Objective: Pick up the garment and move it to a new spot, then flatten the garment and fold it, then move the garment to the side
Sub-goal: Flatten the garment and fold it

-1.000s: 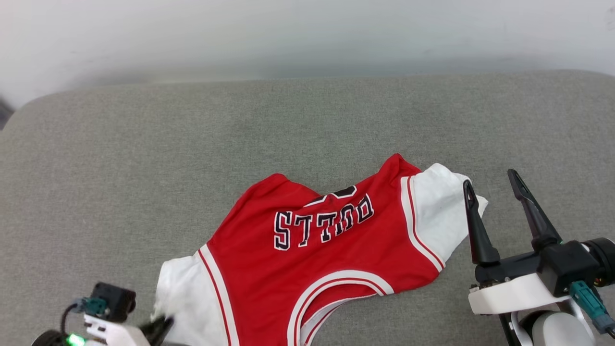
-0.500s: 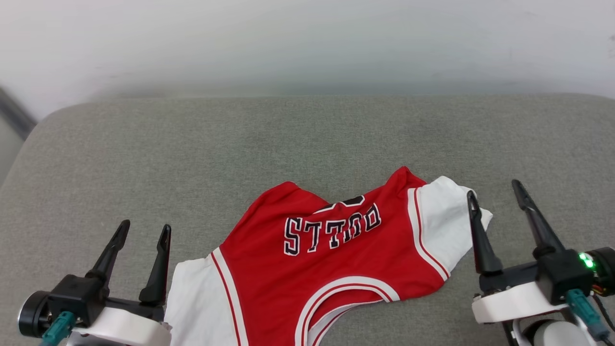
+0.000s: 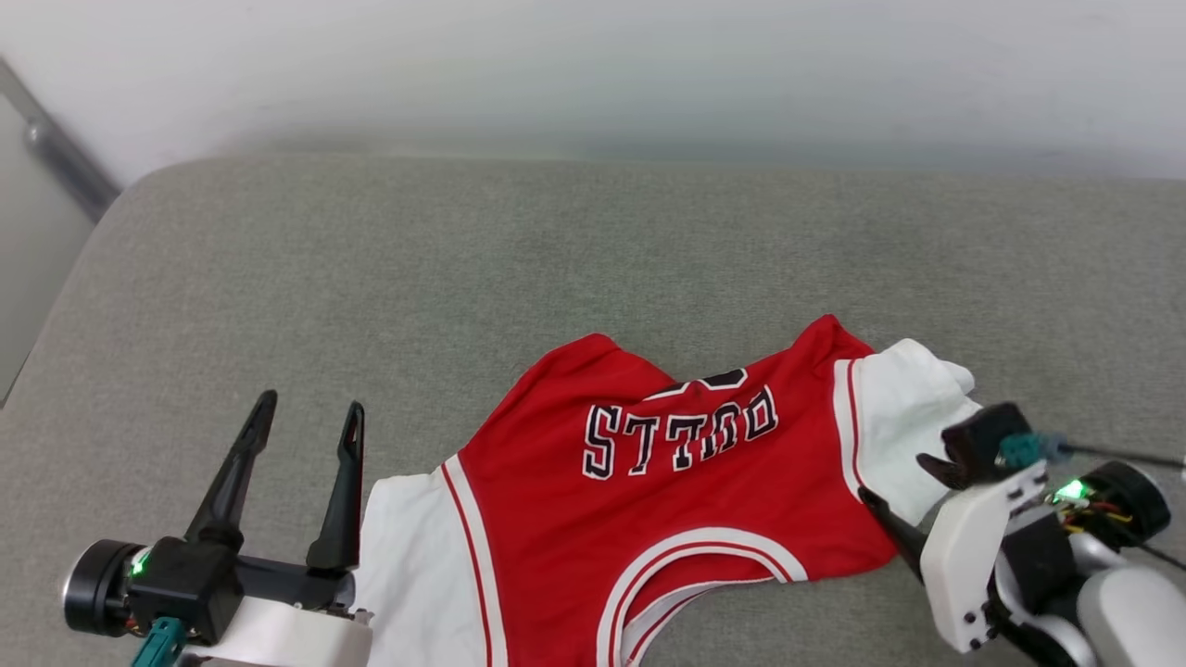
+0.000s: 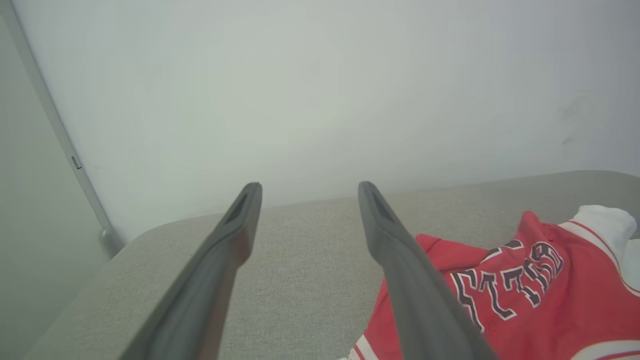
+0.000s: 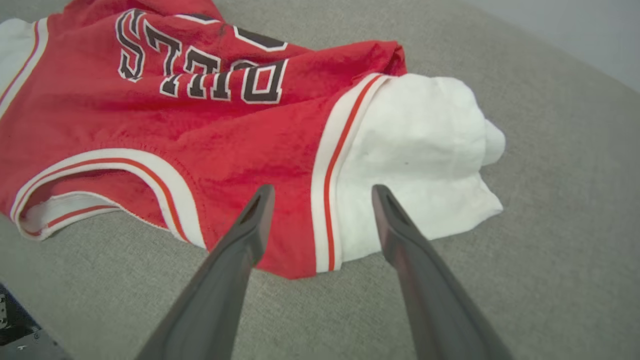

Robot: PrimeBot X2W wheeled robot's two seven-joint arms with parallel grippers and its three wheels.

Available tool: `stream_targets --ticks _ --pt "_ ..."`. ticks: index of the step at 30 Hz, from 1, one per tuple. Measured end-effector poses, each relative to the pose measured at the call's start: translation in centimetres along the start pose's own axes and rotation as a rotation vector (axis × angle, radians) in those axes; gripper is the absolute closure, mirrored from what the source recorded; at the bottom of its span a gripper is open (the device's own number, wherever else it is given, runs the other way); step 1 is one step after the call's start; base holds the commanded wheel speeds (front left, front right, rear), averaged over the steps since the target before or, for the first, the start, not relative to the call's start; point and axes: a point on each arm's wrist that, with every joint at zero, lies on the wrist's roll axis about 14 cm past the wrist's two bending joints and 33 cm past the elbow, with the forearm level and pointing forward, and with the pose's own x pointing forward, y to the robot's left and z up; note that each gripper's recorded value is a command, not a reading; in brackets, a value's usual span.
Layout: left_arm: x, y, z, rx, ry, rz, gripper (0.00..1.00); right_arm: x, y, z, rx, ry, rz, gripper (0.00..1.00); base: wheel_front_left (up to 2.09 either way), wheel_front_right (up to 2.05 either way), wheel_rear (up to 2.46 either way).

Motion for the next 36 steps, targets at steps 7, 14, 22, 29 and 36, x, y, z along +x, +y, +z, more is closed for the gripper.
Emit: stream_targets --ticks 7,14,22,29,36 --pt "-0.4 0.6 -1.7 -0.015 0.051 0.029 0.00 2.1 0.2 -2.5 0.066 0.322 0.086 0.00 0.00 0.00 0.00" --pt "-1.0 1.3 -2.6 -0.017 0.083 0.064 0.00 3.9 0.8 -5.1 0.025 0.461 0.125 0.00 0.00 0.00 0.00" --pt "-1.0 1.6 -3.4 -0.011 0.110 0.080 0.00 5.7 0.4 -7.2 0.017 0.556 0.137 0.95 0.00 0.00 0.00" --pt "-1.1 1.5 -3.7 -0.009 0.118 0.078 0.00 5.0 -1.7 -7.5 0.070 0.546 0.082 1.00 0.00 0.00 0.00" --pt "-1.0 0.6 -3.1 -0.031 0.091 0.060 0.00 0.6 -5.3 -9.8 0.175 0.557 -0.043 1.00 0.00 0.00 0.00"
